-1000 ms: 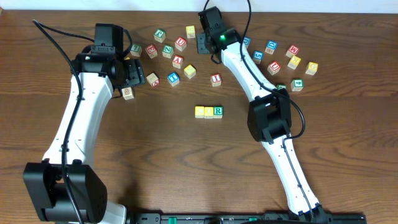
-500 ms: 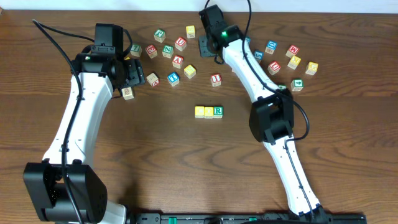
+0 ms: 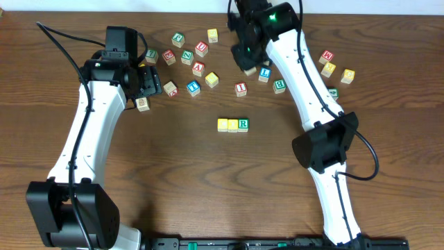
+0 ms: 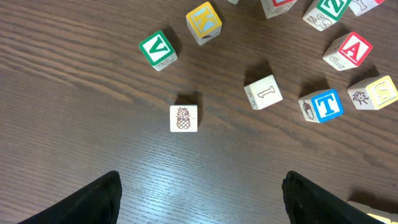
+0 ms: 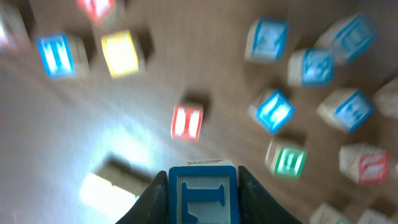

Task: Spell out CORL

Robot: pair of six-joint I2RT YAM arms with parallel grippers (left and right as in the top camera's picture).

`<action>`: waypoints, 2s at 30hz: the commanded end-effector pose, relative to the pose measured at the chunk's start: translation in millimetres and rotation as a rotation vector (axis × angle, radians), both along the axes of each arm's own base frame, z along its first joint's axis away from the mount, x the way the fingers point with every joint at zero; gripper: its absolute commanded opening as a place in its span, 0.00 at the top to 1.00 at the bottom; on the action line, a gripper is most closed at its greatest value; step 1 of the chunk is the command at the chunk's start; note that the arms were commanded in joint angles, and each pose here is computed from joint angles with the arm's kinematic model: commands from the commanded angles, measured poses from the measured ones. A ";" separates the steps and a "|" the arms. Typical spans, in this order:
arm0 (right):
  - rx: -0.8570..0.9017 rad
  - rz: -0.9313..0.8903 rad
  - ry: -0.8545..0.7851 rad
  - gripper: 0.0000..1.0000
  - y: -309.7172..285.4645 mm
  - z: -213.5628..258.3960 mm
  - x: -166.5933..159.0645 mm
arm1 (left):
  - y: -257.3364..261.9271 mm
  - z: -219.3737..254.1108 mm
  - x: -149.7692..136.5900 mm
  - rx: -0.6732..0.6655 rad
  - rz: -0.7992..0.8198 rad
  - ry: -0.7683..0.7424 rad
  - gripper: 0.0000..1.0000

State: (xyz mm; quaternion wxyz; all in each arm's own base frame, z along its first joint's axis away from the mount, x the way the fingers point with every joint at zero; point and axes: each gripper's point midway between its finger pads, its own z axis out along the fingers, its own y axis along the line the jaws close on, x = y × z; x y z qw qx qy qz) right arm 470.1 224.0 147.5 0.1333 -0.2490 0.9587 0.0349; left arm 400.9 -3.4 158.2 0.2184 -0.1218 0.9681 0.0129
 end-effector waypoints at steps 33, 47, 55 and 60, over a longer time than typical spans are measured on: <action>-0.131 0.177 0.373 0.71 -27.5 -108.0 -64.9 | 3.5 6.9 4.4 0.010 0.017 -0.019 0.18; -0.091 0.181 0.329 0.71 -22.0 -109.8 -55.1 | 3.5 6.9 4.4 0.010 0.017 -0.019 0.18; -0.004 0.056 0.207 0.67 -17.8 -43.6 -45.9 | 3.5 6.9 4.3 0.010 0.018 -0.019 0.18; 0.035 -0.068 0.102 0.63 -33.1 17.9 -48.0 | 3.5 6.9 4.3 0.010 0.017 -0.019 0.18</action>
